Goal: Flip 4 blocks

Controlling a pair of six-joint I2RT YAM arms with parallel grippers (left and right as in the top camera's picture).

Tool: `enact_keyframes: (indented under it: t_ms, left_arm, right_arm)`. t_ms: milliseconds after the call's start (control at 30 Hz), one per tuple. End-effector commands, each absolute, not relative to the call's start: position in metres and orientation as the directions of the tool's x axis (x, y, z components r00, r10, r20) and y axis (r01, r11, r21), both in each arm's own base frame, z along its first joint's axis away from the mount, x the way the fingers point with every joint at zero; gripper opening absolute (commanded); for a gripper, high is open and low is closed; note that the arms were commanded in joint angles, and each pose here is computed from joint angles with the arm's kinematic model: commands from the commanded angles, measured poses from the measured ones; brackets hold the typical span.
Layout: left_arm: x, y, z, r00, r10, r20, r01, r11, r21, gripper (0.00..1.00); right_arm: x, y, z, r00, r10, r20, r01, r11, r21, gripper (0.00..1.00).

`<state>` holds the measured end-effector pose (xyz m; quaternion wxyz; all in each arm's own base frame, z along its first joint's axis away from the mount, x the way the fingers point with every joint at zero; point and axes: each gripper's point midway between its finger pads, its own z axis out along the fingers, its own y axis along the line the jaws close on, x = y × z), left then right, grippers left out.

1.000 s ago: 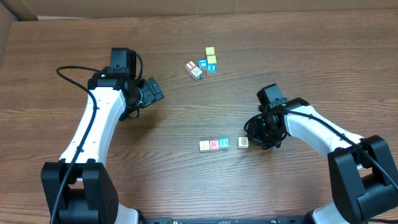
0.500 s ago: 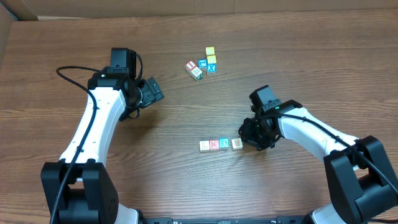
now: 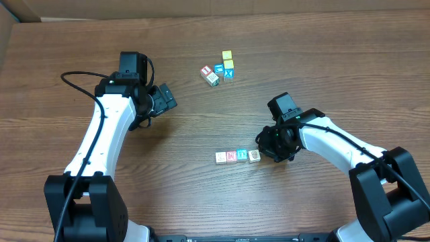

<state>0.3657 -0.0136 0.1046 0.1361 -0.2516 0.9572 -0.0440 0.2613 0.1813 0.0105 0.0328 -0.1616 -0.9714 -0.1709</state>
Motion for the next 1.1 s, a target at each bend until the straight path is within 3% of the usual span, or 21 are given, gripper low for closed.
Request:
enact_keyframes:
  t_ms: [0,1067]
  left_arm:
    - [0.368,-0.011,0.108,-0.836,-0.485,-0.257,-0.463,0.874,-0.144,1.0]
    - [0.368,-0.011,0.108,-0.836,-0.485,-0.257,-0.463,0.874,-0.145,1.0]
  right_arm:
    - [0.264,0.183,0.017,-0.933,0.342,0.112,0.36,0.871,0.334,0.22]
    - [0.236,0.183,0.018,-0.87,0.417,0.262,0.482,0.832,0.277,0.21]
